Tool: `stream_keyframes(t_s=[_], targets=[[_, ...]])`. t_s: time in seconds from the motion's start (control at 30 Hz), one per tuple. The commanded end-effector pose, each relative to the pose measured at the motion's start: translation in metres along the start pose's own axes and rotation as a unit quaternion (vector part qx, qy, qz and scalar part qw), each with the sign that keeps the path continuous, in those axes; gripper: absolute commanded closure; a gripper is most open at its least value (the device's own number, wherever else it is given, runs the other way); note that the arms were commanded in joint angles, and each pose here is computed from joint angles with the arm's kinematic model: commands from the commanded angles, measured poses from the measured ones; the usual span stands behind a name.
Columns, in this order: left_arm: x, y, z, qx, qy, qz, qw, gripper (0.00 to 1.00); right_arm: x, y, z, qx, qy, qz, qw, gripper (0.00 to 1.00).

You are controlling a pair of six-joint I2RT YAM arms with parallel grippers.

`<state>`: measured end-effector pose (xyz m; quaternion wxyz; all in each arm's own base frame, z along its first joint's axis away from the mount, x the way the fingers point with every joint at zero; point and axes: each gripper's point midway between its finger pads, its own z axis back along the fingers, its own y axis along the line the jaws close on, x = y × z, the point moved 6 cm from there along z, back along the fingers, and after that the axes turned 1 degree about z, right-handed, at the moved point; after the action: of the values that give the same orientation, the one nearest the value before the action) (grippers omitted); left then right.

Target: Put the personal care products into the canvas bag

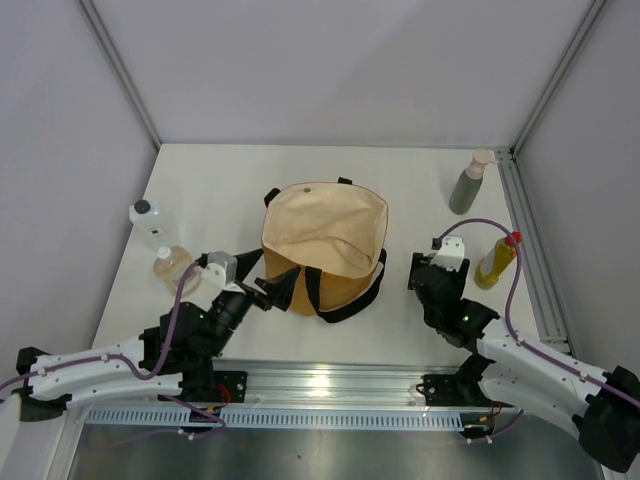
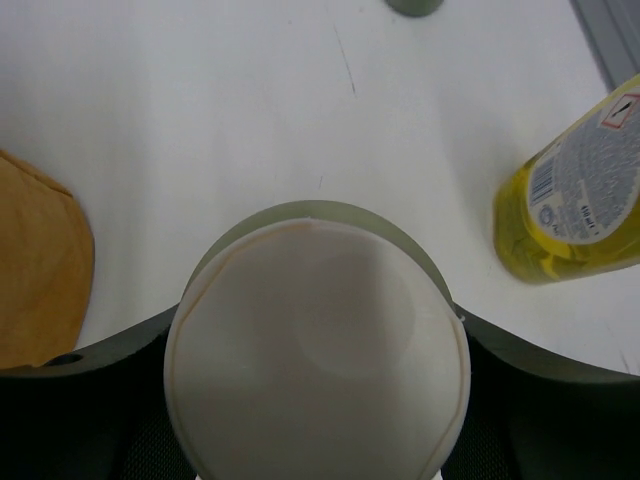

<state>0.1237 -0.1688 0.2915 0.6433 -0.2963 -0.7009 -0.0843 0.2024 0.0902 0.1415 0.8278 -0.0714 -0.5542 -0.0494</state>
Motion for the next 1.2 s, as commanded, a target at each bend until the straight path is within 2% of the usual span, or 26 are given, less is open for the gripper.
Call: stream_keyframes(t_s=[0.0, 0.17, 0.33, 0.53, 0.6, 0.63, 0.7, 0.9, 1.17], targets=[[0.003, 0.002, -0.001, 0.015, -0.016, 0.004, 1.0, 0.01, 0.066, -0.007, 0.016, -0.016, -0.089, -0.056, 0.994, 1.0], [0.001, 0.003, -0.002, 0.023, -0.012, -0.001, 1.0, 0.01, 0.127, -0.021, 0.051, 0.012, -0.127, -0.085, 0.988, 1.0], [-0.001, 0.004, -0.005, 0.039, -0.004, -0.007, 0.999, 0.01, 0.206, -0.017, 0.089, 0.09, -0.184, -0.102, 0.973, 1.0], [0.0, 0.005, -0.006, 0.049, 0.002, -0.015, 0.999, 0.01, 0.273, 0.031, 0.108, 0.183, -0.208, -0.057, 0.959, 1.0], [0.0, 0.006, -0.005, 0.052, -0.001, -0.013, 0.999, 0.01, 0.279, 0.056, 0.104, 0.196, -0.205, -0.028, 0.959, 1.0], [0.001, 0.007, -0.005, 0.055, -0.002, -0.012, 0.998, 0.01, 0.293, 0.064, 0.113, 0.214, -0.217, -0.041, 0.951, 1.0], [0.003, 0.008, -0.004, 0.055, -0.007, -0.007, 0.998, 0.01, 0.297, 0.088, 0.11, 0.236, -0.216, -0.016, 0.947, 1.0], [0.0, 0.008, -0.004, 0.055, -0.004, -0.009, 0.998, 0.01, 0.304, 0.14, 0.11, 0.317, -0.214, -0.01, 0.924, 1.0], [-0.002, 0.011, -0.005, 0.076, 0.001, -0.009, 0.997, 0.01, 0.265, 0.194, 0.079, 0.359, -0.167, 0.008, 0.918, 1.0]])
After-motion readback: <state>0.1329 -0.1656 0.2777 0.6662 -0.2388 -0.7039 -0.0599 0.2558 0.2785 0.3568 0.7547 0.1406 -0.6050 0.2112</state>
